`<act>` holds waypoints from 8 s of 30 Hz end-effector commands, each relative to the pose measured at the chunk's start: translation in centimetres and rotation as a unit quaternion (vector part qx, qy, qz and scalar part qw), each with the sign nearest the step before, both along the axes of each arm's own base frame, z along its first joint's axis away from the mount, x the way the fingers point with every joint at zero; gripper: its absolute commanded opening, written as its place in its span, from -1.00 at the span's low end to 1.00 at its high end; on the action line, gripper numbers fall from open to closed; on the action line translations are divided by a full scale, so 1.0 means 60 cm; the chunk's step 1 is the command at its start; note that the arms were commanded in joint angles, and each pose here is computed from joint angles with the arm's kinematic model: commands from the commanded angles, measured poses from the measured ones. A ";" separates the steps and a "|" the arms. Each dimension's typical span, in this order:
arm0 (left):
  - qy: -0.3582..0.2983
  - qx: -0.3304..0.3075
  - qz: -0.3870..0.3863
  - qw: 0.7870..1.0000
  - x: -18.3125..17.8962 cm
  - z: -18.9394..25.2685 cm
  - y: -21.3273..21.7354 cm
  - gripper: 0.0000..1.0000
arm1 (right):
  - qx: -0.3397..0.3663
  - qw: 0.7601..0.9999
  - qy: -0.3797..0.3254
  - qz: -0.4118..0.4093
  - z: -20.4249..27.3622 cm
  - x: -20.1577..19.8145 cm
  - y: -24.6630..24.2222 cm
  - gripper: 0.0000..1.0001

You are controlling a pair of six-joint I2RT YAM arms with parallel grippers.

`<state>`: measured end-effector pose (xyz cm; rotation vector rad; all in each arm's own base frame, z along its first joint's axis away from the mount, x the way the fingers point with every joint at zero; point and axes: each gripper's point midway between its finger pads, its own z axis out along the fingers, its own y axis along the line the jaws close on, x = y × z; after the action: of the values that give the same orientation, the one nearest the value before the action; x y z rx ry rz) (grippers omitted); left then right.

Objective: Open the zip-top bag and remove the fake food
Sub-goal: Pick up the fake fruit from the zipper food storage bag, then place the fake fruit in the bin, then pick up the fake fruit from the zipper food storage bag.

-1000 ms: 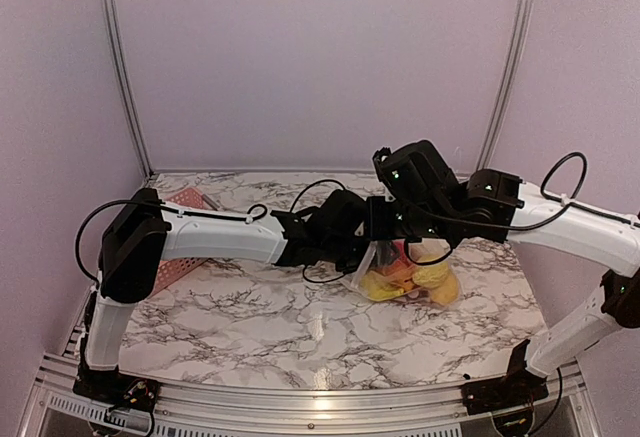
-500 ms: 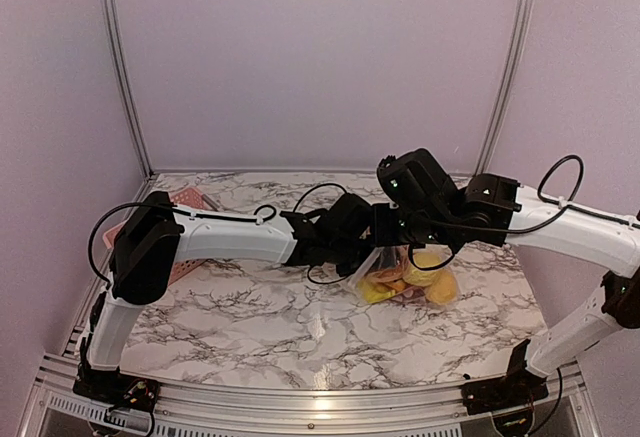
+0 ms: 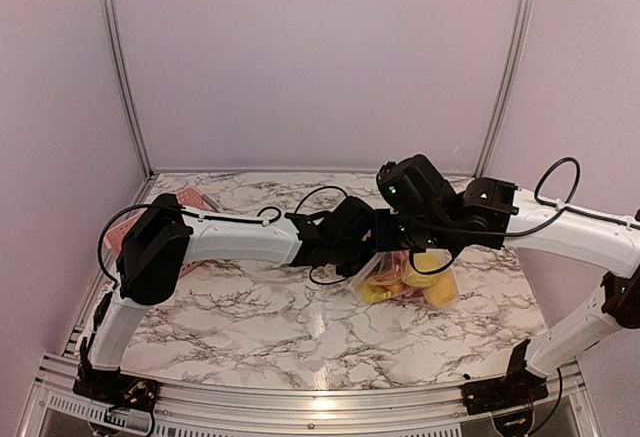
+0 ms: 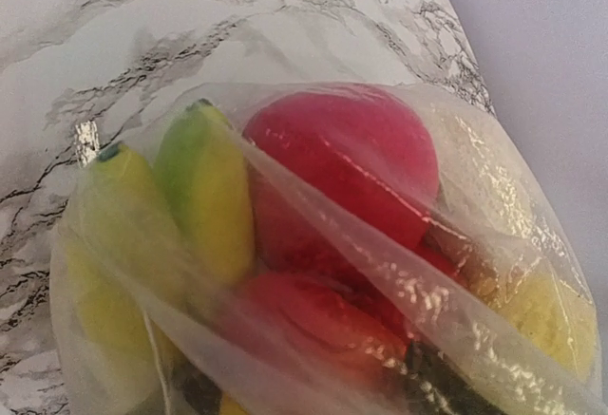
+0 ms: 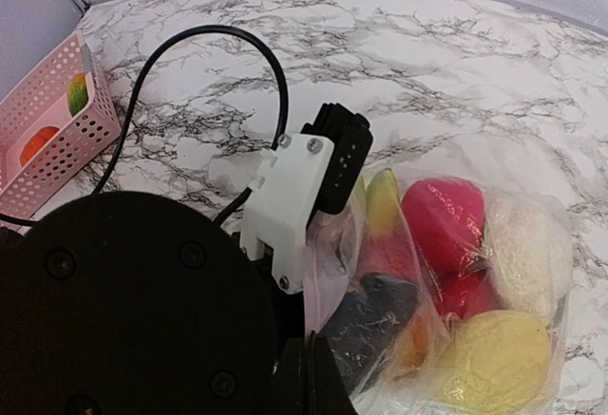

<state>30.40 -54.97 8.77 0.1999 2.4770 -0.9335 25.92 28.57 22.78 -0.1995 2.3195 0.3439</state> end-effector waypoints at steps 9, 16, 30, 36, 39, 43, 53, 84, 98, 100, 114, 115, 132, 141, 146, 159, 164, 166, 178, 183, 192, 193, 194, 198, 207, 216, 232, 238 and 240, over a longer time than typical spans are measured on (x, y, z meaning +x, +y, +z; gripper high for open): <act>-0.005 -0.045 -0.020 0.999 -0.025 0.059 0.003 0.15 | 0.058 0.998 -0.016 0.034 0.043 -0.012 0.039 -1.00; 0.003 -0.072 -0.036 0.997 -0.045 0.089 0.010 0.13 | 0.058 0.998 -0.017 0.032 0.043 -0.011 0.040 -1.00; 0.061 -0.050 -0.017 0.997 -0.062 0.029 0.003 0.43 | 0.057 0.998 -0.013 0.037 0.036 -0.010 0.046 -1.00; 0.088 -0.052 -0.006 0.995 -0.065 0.002 -0.005 0.45 | 0.061 0.997 -0.014 0.035 0.033 -0.011 0.046 -1.00; 0.097 -0.052 -0.004 0.994 -0.066 -0.012 -0.008 0.46 | 0.058 0.998 -0.010 0.035 0.026 -0.012 0.045 -1.00; 0.100 -0.043 0.002 0.994 -0.064 -0.027 -0.007 0.53 | 0.060 0.998 -0.006 0.036 0.021 -0.013 0.046 -1.00; 0.101 -0.043 0.011 0.994 -0.051 -0.041 -0.010 0.64 | 0.063 0.997 -0.006 0.038 0.021 -0.015 0.047 -1.00; 0.104 -0.074 -0.010 0.992 -0.038 -0.035 -0.026 0.44 | 0.063 0.997 -0.009 0.032 0.026 -0.014 0.040 -1.00; 0.066 -0.103 -0.023 0.992 -0.035 0.032 -0.023 -0.15 | 0.058 0.998 -0.015 0.025 0.028 -0.012 0.033 -1.00; 0.055 -0.106 -0.026 0.992 -0.037 0.049 -0.016 -0.16 | 0.059 0.998 -0.017 0.023 0.031 -0.011 0.032 -1.00; 0.006 -0.108 -0.038 0.993 -0.057 0.125 0.035 -0.16 | 0.056 0.998 -0.018 0.021 0.028 -0.007 0.036 -1.00; 0.003 -0.103 -0.035 0.994 -0.057 0.125 0.042 -0.16 | 0.055 0.998 -0.018 0.020 0.028 -0.007 0.036 -1.00; -0.040 -0.086 -0.001 0.996 -0.067 0.148 0.126 -0.15 | 0.049 0.998 -0.022 0.013 0.033 -0.005 0.029 -1.00; -0.072 -0.078 0.044 0.993 -0.057 0.174 0.192 -0.15 | 0.046 0.999 -0.020 0.015 0.030 -0.003 0.033 -1.00; -0.084 -0.061 0.076 0.992 -0.044 0.178 0.245 -0.14 | 0.045 0.999 -0.020 0.017 0.030 -0.002 0.035 -1.00; -0.106 -0.018 0.209 0.972 0.033 0.190 0.442 -0.14 | 0.047 0.998 -0.021 0.019 0.034 -0.005 0.033 -1.00; -0.105 -0.008 0.263 0.959 0.066 0.190 0.526 -0.14 | 0.050 0.998 -0.022 0.019 0.034 -0.008 0.029 -1.00; -0.100 -0.003 0.286 0.953 0.079 0.185 0.560 -0.13 | 0.051 0.998 -0.021 0.019 0.033 -0.009 0.028 -1.00; -0.047 -0.019 0.382 0.923 0.122 0.122 0.718 -0.11 | 0.059 0.998 -0.019 0.016 0.033 -0.013 0.023 -1.00; -0.032 -0.015 0.409 0.912 0.125 0.096 0.762 -0.10 | 0.060 0.998 -0.019 0.016 0.034 -0.013 0.023 -1.00; -0.016 -0.015 0.428 0.903 0.133 0.071 0.803 -0.04 | 0.061 0.998 -0.018 0.016 0.033 -0.014 0.022 -1.00; -0.015 -0.015 0.431 0.902 0.134 0.069 0.807 -0.02 | 0.060 0.998 -0.018 0.016 0.033 -0.014 0.022 -1.00; -0.015 -0.015 0.432 0.902 0.135 0.068 0.809 0.00 | 0.060 0.998 -0.018 0.016 0.032 -0.014 0.022 -1.00; -0.017 -0.016 0.435 0.900 0.138 0.071 0.814 0.10 | 0.060 0.998 -0.019 0.016 0.034 -0.013 0.022 -1.00; -0.024 -0.010 0.432 0.901 0.136 0.078 0.817 0.46 | 0.060 0.998 -0.019 0.017 0.033 -0.013 0.024 -1.00; -0.043 -0.021 0.415 0.909 0.132 0.106 0.806 0.59 | 0.062 0.998 -0.018 0.020 0.034 -0.012 0.029 -1.00; -0.040 -0.066 0.244 0.967 0.082 0.147 0.560 0.66 | 0.064 0.998 -0.017 0.025 0.033 -0.010 0.037 -1.00; -0.018 -0.090 0.159 0.983 0.038 0.146 0.422 0.66 | 0.065 0.997 -0.017 0.026 0.033 -0.011 0.038 -1.00; -0.015 -0.098 0.135 0.986 0.028 0.150 0.381 0.66 | 0.064 0.997 -0.016 0.027 0.031 -0.011 0.039 -1.00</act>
<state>32.70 -27.95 16.63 -0.2472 2.3025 -0.9360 25.31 30.29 24.07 -0.2044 2.2686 0.4817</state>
